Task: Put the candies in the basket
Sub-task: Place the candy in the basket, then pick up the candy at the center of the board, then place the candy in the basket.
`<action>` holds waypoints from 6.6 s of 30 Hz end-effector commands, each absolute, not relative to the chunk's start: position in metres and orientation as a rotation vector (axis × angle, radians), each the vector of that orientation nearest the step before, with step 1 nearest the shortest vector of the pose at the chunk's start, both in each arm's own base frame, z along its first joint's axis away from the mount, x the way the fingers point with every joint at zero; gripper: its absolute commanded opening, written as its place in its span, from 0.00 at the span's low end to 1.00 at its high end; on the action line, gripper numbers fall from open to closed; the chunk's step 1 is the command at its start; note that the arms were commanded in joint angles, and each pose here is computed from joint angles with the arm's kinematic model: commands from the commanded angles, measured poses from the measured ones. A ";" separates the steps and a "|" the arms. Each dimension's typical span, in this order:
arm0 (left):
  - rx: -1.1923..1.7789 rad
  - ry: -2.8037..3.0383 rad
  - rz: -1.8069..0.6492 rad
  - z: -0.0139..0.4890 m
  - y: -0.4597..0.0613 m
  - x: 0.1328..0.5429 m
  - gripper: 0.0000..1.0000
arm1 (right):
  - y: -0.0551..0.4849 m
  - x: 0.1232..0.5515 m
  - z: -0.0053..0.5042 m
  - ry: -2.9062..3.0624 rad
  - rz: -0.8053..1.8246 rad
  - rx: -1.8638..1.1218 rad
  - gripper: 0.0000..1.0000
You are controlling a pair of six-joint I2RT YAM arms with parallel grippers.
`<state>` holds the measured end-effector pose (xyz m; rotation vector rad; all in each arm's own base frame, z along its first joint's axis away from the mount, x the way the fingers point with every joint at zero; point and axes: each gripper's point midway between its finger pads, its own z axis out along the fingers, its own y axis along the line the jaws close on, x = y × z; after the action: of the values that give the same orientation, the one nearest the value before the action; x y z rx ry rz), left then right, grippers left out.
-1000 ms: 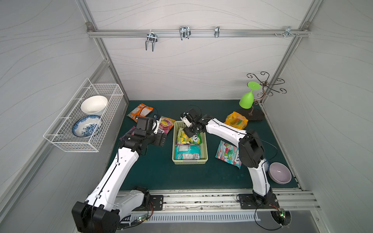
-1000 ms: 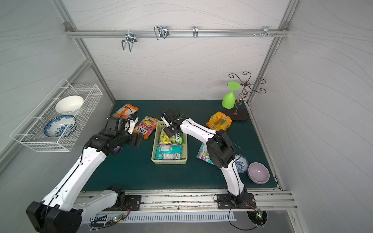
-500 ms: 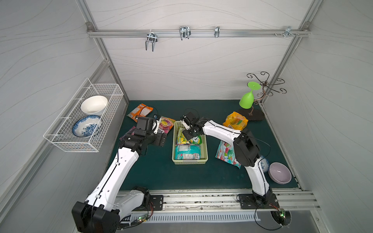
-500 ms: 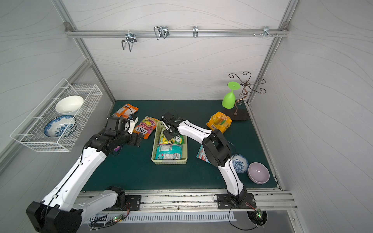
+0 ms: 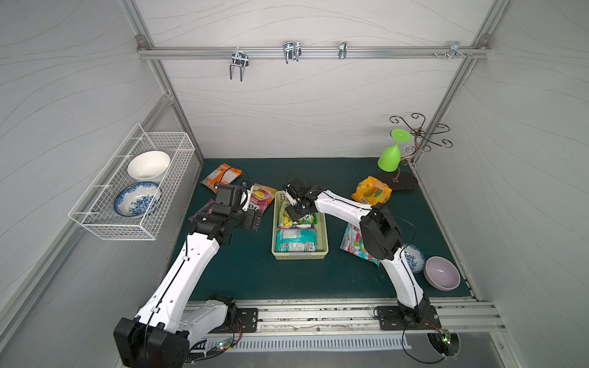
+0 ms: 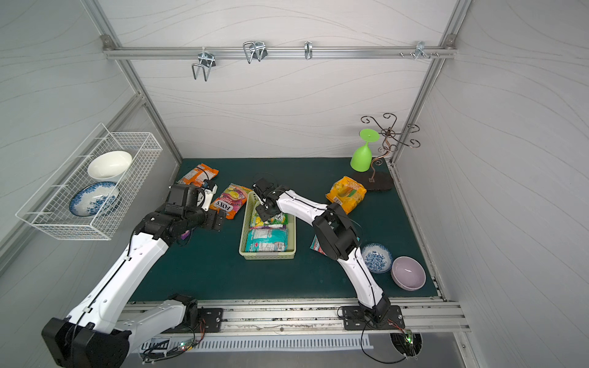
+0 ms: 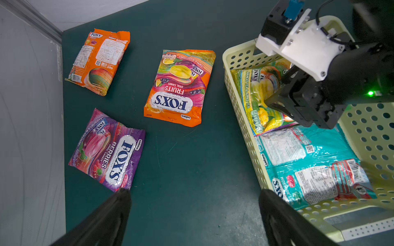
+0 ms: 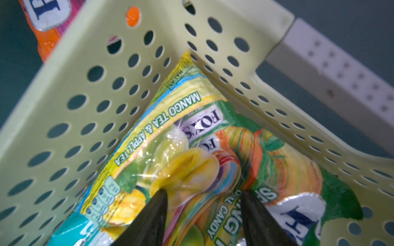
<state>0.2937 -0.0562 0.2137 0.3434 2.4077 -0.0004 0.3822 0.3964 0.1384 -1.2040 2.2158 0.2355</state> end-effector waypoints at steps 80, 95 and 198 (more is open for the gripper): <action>0.284 2.612 -0.154 0.184 -0.013 0.386 0.95 | 0.186 0.323 0.251 2.250 0.172 -0.602 0.99; 0.304 2.721 -0.193 0.129 0.000 0.455 0.92 | 0.157 0.311 0.240 2.171 0.169 -0.590 0.99; 1.335 2.180 -0.498 0.275 -0.202 0.309 0.00 | 0.141 0.305 0.244 2.077 0.030 -0.580 0.99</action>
<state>0.3147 -0.1888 0.2639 1.3123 2.2568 -0.4559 0.3064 0.1401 0.2396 -0.5943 2.1017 0.0175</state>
